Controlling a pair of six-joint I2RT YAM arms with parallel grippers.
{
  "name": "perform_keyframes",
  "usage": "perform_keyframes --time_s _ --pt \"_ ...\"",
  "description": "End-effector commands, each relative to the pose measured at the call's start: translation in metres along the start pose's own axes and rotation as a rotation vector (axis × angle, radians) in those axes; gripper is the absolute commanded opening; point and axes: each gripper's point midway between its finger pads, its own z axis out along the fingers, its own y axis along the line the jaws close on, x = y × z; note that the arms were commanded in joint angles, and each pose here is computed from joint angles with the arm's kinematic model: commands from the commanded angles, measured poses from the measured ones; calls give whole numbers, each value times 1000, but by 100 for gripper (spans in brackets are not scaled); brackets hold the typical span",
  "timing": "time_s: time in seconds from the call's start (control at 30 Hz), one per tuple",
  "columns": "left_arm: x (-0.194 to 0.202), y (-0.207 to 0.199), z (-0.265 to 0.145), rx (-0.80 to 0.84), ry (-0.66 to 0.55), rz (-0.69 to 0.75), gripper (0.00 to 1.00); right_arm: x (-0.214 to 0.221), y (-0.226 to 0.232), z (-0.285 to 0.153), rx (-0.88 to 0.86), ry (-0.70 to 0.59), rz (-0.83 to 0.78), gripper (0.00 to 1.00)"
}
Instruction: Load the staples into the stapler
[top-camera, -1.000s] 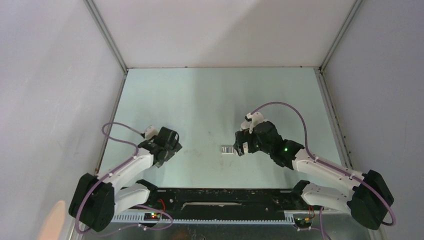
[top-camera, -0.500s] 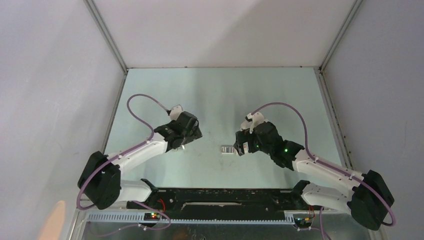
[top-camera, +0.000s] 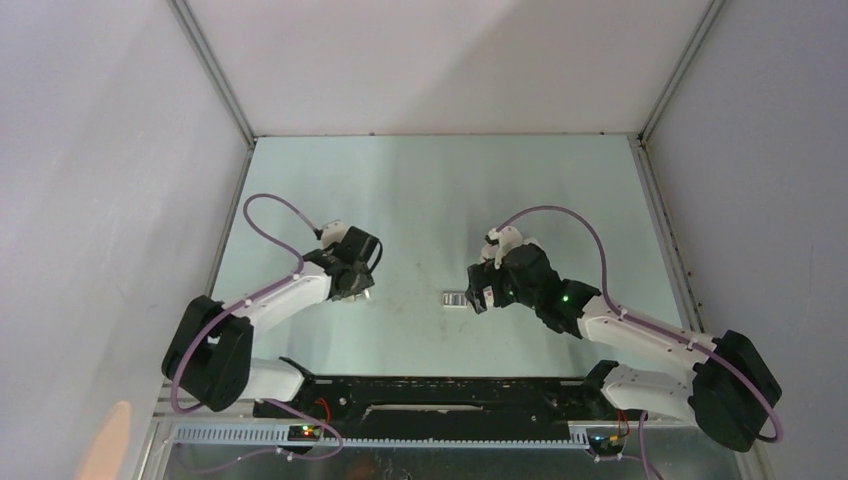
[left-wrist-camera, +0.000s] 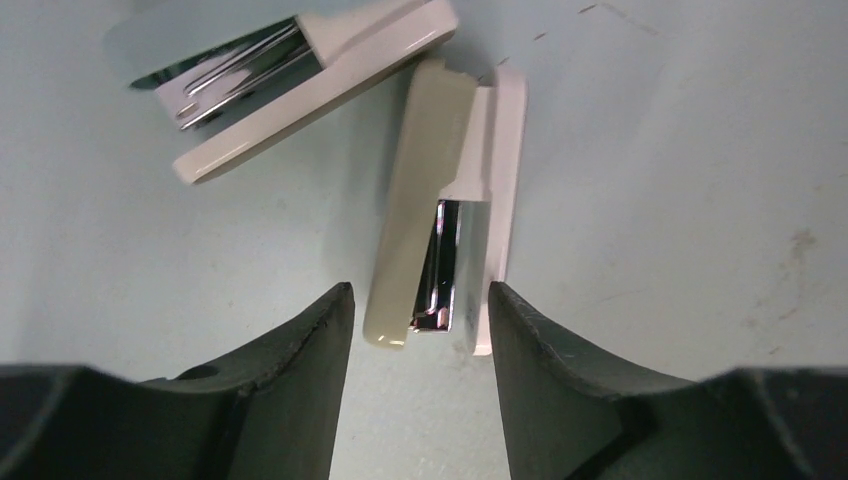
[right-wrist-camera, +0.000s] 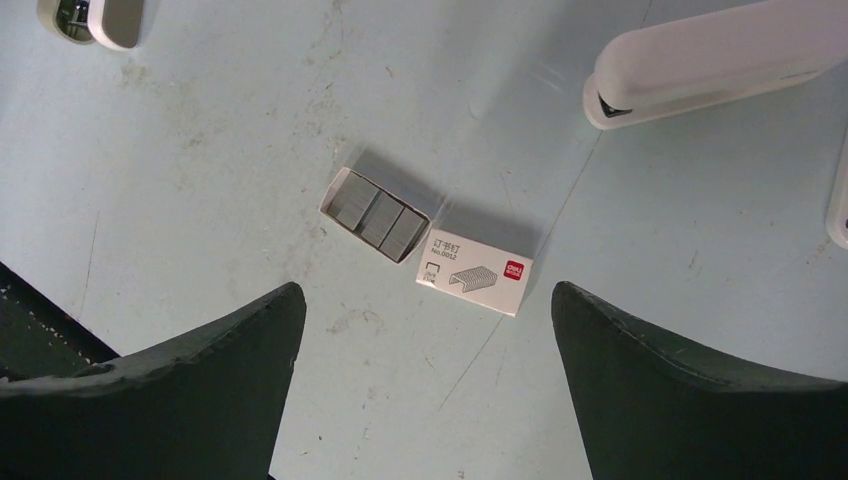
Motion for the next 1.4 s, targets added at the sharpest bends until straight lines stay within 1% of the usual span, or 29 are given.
perform_keyframes --time_s 0.0,0.1,0.2,0.33,0.4,0.53,0.57,0.63,0.77,0.87,1.03,1.17,1.27,1.37 --pt "0 -2 11 16 7 13 56 -10 12 5 -54 -36 -18 94" --pt "6 -1 19 21 30 11 54 -10 18 6 -82 -37 -28 93" --pt "11 -3 25 31 55 13 51 -11 27 7 -109 -46 -56 92" --pt "13 -11 22 75 75 10 48 -15 40 10 -115 -56 -111 92" --pt "10 -15 16 106 68 7 53 -14 45 13 -111 -45 -131 92" --pt "-4 -15 -3 153 16 -18 65 -15 49 18 -100 -29 -138 91" --pt "-10 -15 -8 163 -7 -29 67 -15 50 19 -97 -26 -137 91" --pt "-18 -10 -14 174 -45 -56 68 -17 52 19 -96 -29 -135 91" --pt "-25 2 -10 166 -69 -97 61 -20 53 20 -83 -26 -128 91" --pt "-21 -2 0 187 -40 -79 58 -20 54 23 -72 -18 -124 91" --pt "-16 -17 13 236 -8 -51 56 -20 60 27 -70 -11 -133 91" --pt "-12 -20 23 236 8 -45 56 -19 65 32 -72 -4 -138 90" --pt "-6 -21 29 236 28 -39 53 -21 73 37 -89 -8 -147 90" --pt "1 -23 33 247 51 -37 48 -29 87 45 -121 -45 -166 90"
